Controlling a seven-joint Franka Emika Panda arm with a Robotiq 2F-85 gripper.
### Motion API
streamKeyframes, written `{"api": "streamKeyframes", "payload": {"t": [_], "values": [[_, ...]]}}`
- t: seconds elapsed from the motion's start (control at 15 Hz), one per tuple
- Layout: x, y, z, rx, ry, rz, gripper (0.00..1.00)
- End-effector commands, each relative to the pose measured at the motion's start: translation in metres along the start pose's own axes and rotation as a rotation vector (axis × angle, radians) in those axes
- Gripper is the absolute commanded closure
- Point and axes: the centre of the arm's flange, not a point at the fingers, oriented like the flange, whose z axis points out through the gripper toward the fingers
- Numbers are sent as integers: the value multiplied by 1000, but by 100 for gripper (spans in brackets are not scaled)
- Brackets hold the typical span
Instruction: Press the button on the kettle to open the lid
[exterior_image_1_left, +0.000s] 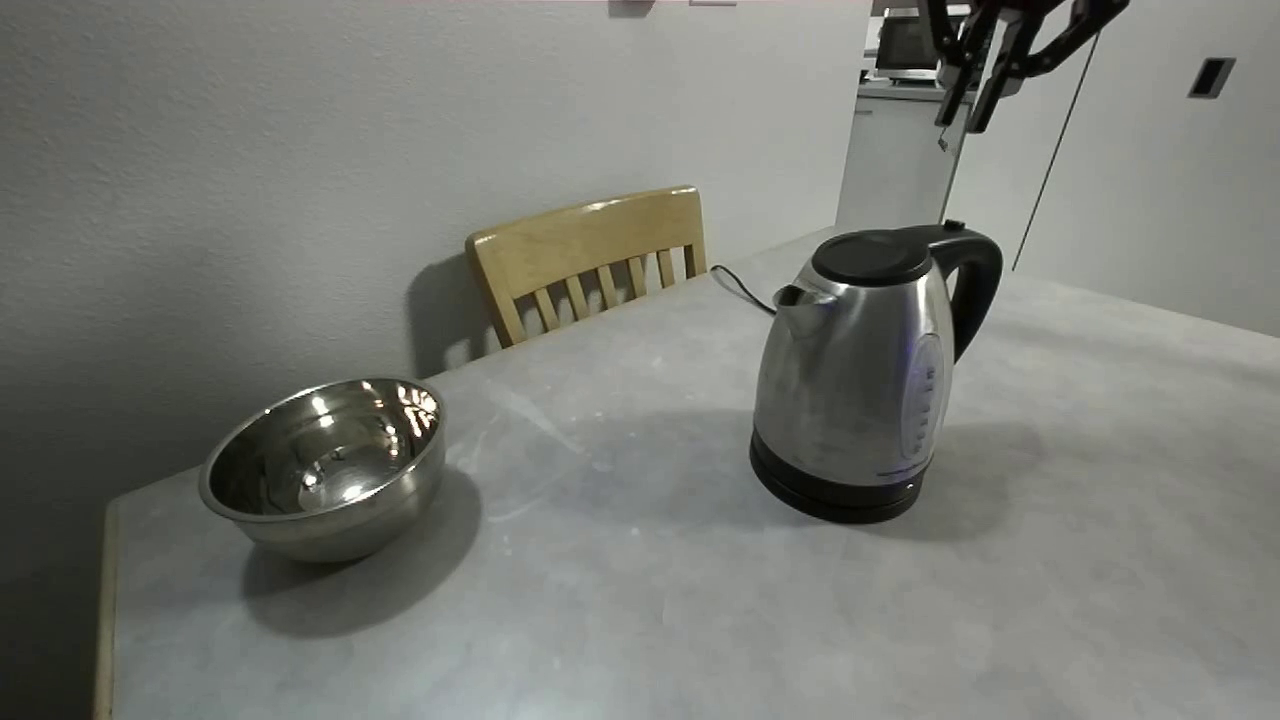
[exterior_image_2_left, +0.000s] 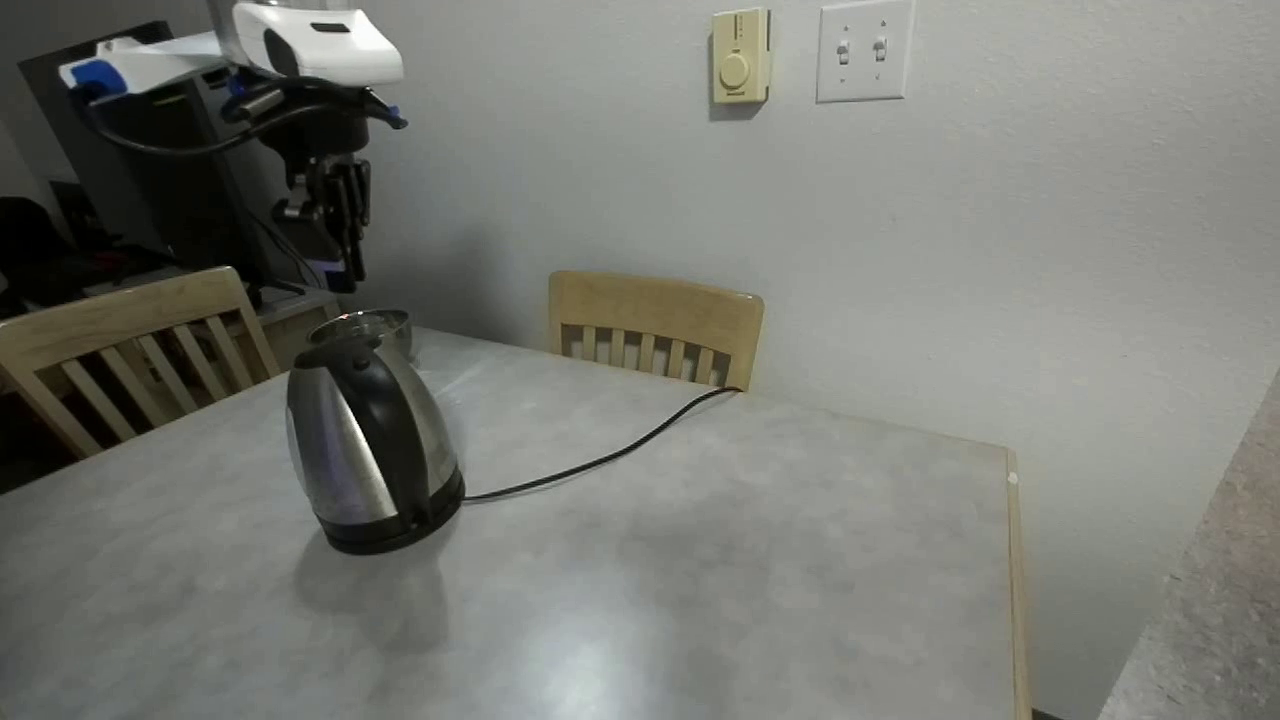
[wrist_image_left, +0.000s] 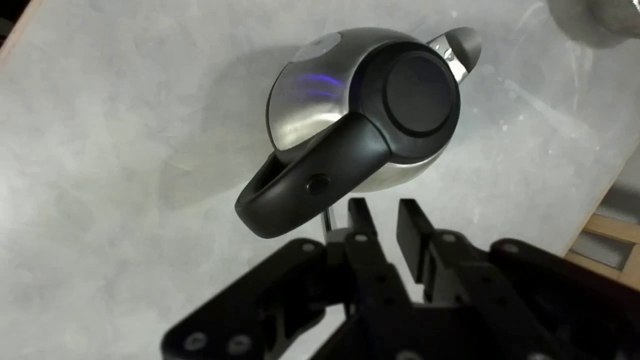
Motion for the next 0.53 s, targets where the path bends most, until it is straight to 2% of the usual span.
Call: {"api": "streamKeyframes", "payload": {"t": [0.0,0.47], "values": [[12,-2,2,-57,11,150,100],[11,-6,17,-89,-17,354,100]]}}
